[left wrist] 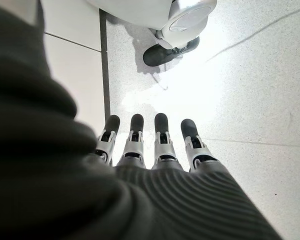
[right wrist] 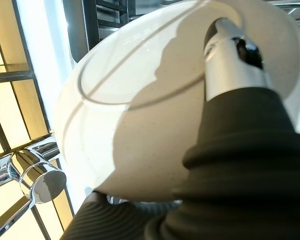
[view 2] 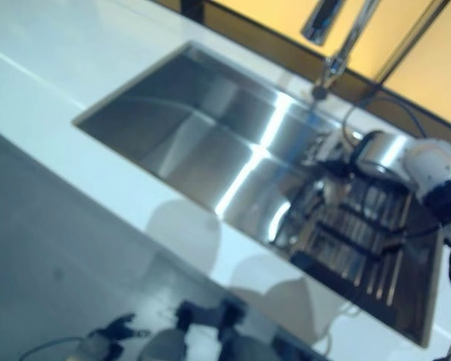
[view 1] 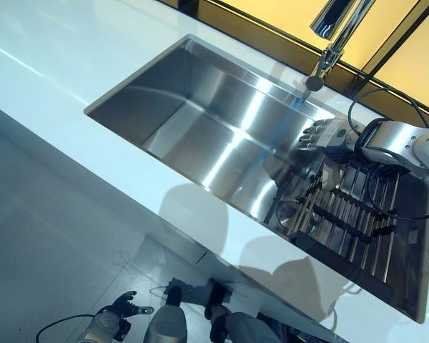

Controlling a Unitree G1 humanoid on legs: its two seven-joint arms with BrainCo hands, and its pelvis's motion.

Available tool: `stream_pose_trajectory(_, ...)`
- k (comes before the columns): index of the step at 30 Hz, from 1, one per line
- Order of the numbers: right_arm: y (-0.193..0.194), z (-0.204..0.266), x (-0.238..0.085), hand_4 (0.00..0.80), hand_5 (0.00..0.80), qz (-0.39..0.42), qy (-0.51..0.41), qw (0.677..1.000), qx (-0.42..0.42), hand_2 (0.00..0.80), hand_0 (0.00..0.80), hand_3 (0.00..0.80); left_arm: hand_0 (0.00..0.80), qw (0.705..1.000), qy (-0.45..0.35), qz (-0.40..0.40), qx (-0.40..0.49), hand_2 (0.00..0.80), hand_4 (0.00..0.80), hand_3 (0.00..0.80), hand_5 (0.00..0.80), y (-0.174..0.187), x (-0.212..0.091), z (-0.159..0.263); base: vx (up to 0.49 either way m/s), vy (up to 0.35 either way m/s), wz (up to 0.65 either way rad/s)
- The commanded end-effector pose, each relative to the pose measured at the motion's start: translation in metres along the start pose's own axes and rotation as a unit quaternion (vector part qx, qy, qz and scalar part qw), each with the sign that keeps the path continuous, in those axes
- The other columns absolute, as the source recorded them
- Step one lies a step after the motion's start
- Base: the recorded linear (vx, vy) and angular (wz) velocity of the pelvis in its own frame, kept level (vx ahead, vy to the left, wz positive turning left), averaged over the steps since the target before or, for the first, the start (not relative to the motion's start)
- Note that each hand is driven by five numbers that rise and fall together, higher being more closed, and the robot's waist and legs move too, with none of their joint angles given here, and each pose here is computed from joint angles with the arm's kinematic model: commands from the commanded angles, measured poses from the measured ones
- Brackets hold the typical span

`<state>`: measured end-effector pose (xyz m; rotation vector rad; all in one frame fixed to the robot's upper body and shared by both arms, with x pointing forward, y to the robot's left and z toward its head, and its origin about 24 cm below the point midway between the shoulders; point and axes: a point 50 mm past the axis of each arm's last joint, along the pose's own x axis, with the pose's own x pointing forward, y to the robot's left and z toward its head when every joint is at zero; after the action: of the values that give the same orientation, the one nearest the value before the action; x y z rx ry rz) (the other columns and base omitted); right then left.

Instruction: Take plates into dishwasher

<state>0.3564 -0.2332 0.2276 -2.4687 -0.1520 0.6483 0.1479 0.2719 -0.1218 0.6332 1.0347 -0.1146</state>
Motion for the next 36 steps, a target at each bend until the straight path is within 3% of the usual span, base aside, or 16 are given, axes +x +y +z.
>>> stream_pose_trajectory(1, 0.0170, -0.0227, -0.0116, 0.000, 0.000, 0.052, 0.058, 0.997, -0.001, 0.000, 0.000, 0.000, 0.000, 1.000, -0.004, 0.015, 0.009, 0.000, 0.000, 0.000, 0.000, 0.0093, -0.0026, -0.0026, 0.000, 0.000, 0.00)
stream_pose_trajectory(2, 0.0175, -0.0227, -0.0116, 0.000, 0.000, 0.052, 0.059, 0.997, 0.000, 0.000, 0.000, 0.000, 0.000, 1.000, -0.005, 0.015, 0.009, 0.000, 0.000, 0.000, 0.000, 0.0094, -0.0026, -0.0025, 0.000, 0.000, 0.00)
stream_pose_trajectory(4, 0.0180, -0.0228, -0.0119, 0.135, 0.135, 0.053, 0.060, 0.997, 0.002, 0.135, 0.135, 0.135, 0.000, 1.000, -0.005, 0.015, 0.008, 0.000, 0.000, 0.000, 0.000, 0.0101, -0.0027, -0.0022, 0.000, 0.000, 0.00)
stream_pose_trajectory(7, 0.0197, -0.0229, -0.0122, 0.408, 0.408, 0.054, 0.060, 0.997, 0.004, 0.408, 0.408, 0.408, 0.000, 1.000, -0.004, 0.015, 0.009, 0.000, 0.000, 0.000, 0.000, 0.0108, -0.0026, -0.0022, 0.000, 0.000, 0.00)
stream_pose_trajectory(9, 0.0201, -0.0234, -0.0123, 0.464, 0.464, 0.053, 0.060, 0.997, 0.005, 0.464, 0.464, 0.464, 0.000, 1.000, -0.004, 0.015, 0.009, 0.000, 0.000, 0.000, 0.000, 0.0107, -0.0025, -0.0023, 0.000, 0.000, 0.00)
stream_pose_trajectory(12, 0.0205, -0.0234, -0.0125, 0.665, 0.665, 0.054, 0.060, 0.997, 0.006, 0.665, 0.665, 0.665, 0.000, 1.000, -0.003, 0.015, 0.010, 0.000, 0.000, 0.000, 0.000, 0.0108, -0.0024, -0.0016, 0.001, 0.000, -0.01)
stream_pose_trajectory(16, 0.0219, -0.0228, -0.0125, 0.781, 0.781, 0.054, 0.059, 0.997, 0.009, 0.781, 0.781, 0.781, 0.000, 1.000, -0.002, 0.015, 0.010, 0.000, 0.000, 0.000, 0.000, 0.0094, -0.0028, -0.0035, 0.000, 0.000, 0.00)
stream_pose_trajectory(36, 0.0212, -0.0248, -0.0148, 0.800, 0.800, 0.062, 0.060, 0.996, -0.003, 0.800, 0.800, 0.800, 0.000, 1.000, -0.002, 0.011, 0.005, 0.000, 0.000, 0.000, 0.000, 0.0067, -0.0030, -0.0044, -0.001, 0.004, 0.00)
